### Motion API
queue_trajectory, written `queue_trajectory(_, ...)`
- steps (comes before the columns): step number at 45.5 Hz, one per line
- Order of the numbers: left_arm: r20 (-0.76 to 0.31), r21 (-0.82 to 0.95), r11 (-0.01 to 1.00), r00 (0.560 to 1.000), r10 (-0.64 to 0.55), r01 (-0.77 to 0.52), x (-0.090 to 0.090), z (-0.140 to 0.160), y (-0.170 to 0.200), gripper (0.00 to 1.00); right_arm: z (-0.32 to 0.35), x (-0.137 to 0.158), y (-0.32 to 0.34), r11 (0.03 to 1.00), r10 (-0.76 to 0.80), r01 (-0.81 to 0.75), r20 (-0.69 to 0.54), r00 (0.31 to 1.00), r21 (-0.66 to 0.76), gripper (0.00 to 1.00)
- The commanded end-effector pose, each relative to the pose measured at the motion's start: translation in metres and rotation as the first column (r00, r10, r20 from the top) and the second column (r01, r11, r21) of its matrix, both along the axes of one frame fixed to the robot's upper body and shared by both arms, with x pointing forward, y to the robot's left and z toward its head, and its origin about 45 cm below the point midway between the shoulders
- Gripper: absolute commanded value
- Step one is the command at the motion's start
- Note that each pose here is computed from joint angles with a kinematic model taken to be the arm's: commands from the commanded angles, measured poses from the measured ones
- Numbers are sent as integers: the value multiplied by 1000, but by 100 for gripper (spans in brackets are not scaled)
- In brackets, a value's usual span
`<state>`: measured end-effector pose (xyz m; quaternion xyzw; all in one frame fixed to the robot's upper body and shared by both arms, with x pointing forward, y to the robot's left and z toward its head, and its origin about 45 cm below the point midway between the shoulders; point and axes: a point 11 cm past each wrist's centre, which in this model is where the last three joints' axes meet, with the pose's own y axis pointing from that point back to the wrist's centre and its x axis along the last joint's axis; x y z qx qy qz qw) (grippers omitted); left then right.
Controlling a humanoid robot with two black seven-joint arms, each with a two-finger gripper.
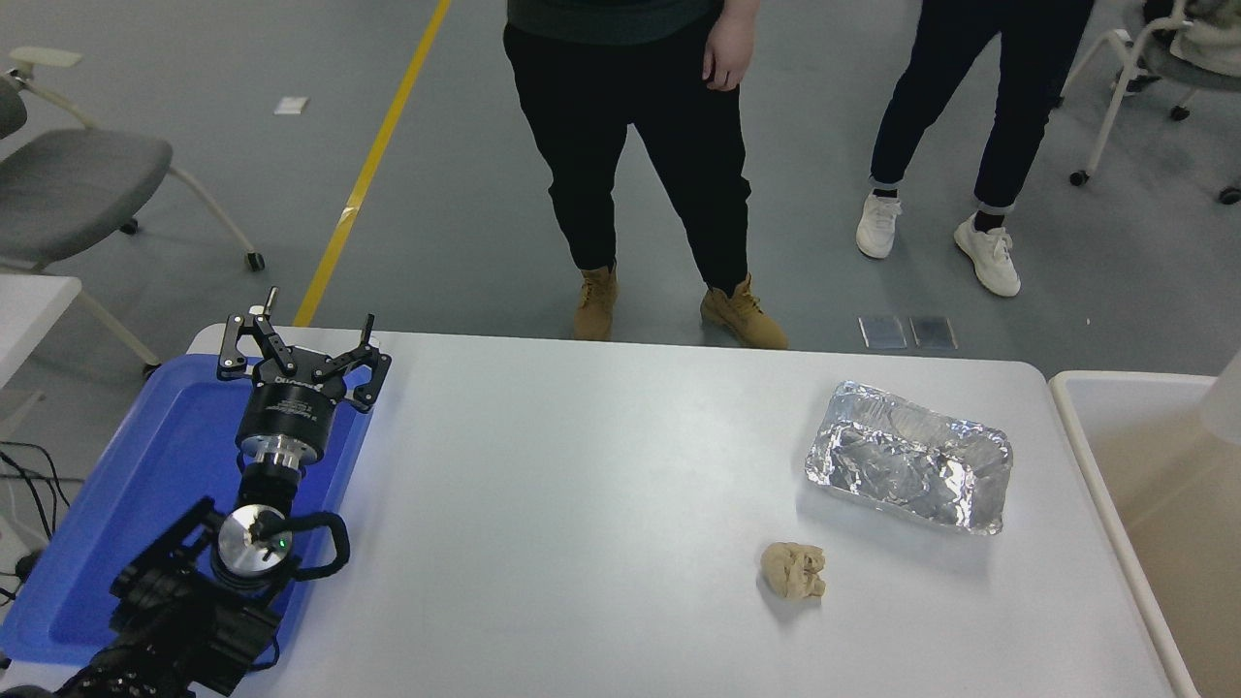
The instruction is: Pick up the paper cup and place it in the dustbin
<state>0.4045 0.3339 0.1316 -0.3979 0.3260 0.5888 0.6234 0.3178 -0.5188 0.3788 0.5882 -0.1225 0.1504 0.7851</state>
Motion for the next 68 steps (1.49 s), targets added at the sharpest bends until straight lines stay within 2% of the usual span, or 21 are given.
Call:
queue_trajectory(1, -1, 0, 1000, 1000, 1, -1, 0, 0, 0, 100, -40, 2, -48, 996, -84, 85, 52, 995, -26, 0)
queue_trajectory(18, -1, 0, 1000, 1000, 1, -1, 0, 0, 0, 100, -129, -4, -103, 987, -76, 95, 144, 987, -131, 0)
queue_trajectory(27, -1, 0, 1000, 1000, 1, -1, 0, 0, 0, 100, -170, -13, -113, 980, -173, 188, 180, 968, -72, 0)
queue_trajectory(48, -2, 0, 1000, 1000, 2, -2, 0, 0, 0, 100, -231, -15, -97, 951, -307, 306, 272, 912, 46, 0)
queue_trajectory(68, -1, -1, 1000, 1000, 4, -4, 0, 0, 1, 100, -269, -40, -90, 947, -319, 314, 260, 911, 62, 0)
